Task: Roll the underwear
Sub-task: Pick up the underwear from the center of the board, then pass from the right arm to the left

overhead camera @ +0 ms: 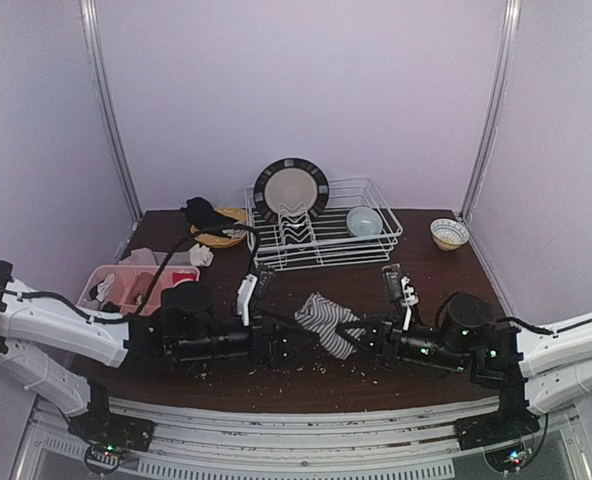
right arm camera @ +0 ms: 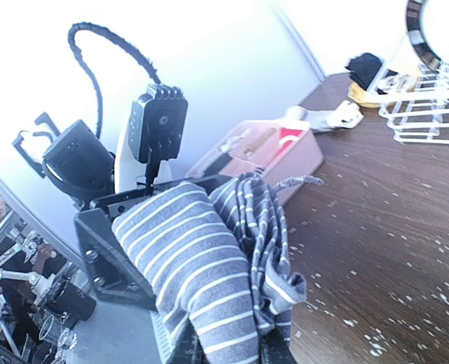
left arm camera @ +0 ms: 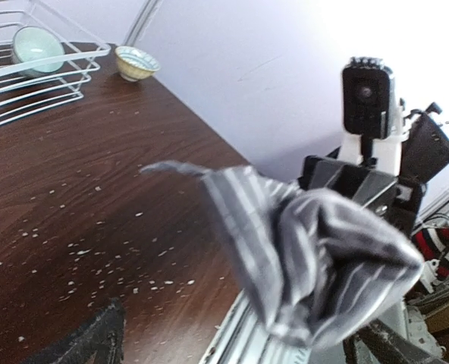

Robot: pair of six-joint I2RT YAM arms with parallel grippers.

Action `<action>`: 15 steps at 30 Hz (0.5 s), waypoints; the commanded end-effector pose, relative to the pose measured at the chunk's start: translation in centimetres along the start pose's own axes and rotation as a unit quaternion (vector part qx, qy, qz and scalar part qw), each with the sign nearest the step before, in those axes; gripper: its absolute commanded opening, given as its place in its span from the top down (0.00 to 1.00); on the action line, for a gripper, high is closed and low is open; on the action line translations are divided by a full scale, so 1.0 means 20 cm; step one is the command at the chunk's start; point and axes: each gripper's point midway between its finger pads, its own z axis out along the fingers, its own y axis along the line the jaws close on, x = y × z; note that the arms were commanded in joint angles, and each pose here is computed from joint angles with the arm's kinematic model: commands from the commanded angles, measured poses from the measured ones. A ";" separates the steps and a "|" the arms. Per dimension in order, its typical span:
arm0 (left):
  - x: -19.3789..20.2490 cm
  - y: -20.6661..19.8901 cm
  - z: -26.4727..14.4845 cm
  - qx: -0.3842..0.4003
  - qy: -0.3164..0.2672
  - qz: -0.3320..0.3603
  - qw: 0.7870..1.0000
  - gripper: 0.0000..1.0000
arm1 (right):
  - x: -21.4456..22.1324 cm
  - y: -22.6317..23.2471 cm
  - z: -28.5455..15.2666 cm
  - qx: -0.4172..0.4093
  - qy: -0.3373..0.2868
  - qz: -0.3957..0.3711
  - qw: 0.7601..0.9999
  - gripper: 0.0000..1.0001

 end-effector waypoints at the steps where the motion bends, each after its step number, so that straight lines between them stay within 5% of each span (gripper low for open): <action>1: -0.23 -0.23 -0.03 0.073 -0.078 -0.025 0.994 0.02 | -0.16 0.23 0.06 -0.076 -0.059 -0.021 0.995 1.00; 8: -0.27 -0.24 -0.08 0.077 -0.108 -0.016 0.991 0.04 | -0.17 0.28 0.10 -0.095 -0.080 -0.003 0.992 1.00; 15: -0.30 -0.29 -0.10 0.111 -0.133 -0.012 0.985 0.37 | -0.18 0.30 0.11 -0.109 -0.095 0.010 0.989 1.00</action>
